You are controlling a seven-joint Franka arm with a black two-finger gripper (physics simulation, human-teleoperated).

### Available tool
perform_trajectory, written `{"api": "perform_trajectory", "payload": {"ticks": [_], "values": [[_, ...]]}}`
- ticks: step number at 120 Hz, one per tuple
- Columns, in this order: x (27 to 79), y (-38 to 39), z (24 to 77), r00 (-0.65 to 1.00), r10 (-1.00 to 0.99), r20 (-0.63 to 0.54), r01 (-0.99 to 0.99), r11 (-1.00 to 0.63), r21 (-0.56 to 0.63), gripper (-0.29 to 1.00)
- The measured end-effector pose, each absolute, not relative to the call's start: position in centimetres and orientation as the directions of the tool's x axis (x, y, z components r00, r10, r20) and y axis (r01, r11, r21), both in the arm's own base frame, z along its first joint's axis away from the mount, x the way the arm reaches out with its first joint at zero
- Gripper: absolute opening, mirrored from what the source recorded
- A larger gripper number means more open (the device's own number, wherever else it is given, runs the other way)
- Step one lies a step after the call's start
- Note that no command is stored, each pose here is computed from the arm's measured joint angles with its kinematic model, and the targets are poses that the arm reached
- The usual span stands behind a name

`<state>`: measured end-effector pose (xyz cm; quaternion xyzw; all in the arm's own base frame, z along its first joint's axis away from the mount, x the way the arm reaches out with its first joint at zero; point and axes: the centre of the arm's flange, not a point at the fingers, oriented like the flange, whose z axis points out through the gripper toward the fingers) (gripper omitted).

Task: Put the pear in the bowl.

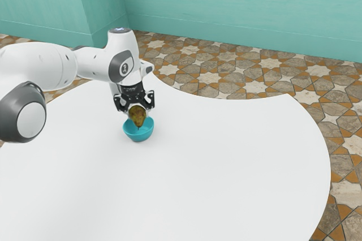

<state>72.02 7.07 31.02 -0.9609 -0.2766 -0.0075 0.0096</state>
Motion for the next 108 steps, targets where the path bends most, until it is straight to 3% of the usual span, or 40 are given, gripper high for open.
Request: {"api": "perform_trajectory", "payload": {"ticks": [18,39,57,79,92,108], "values": [[72.1,6.9,30.6,0.848,0.529,0.015,0.529,-0.849,-0.004,0.54],[71.1,5.6,32.4,0.872,0.489,0.006,0.489,-0.872,0.008,0.63],[67.4,2.0,41.5,0.926,0.377,-0.003,0.377,-0.926,0.023,0.67],[61.6,-1.0,55.2,0.965,0.251,0.070,0.252,-0.968,-0.001,0.69],[59.4,-0.8,59.0,0.971,0.232,0.050,0.233,-0.972,-0.012,0.69],[57.9,-1.0,60.2,0.980,0.200,0.006,0.200,-0.979,-0.023,0.70]]}}
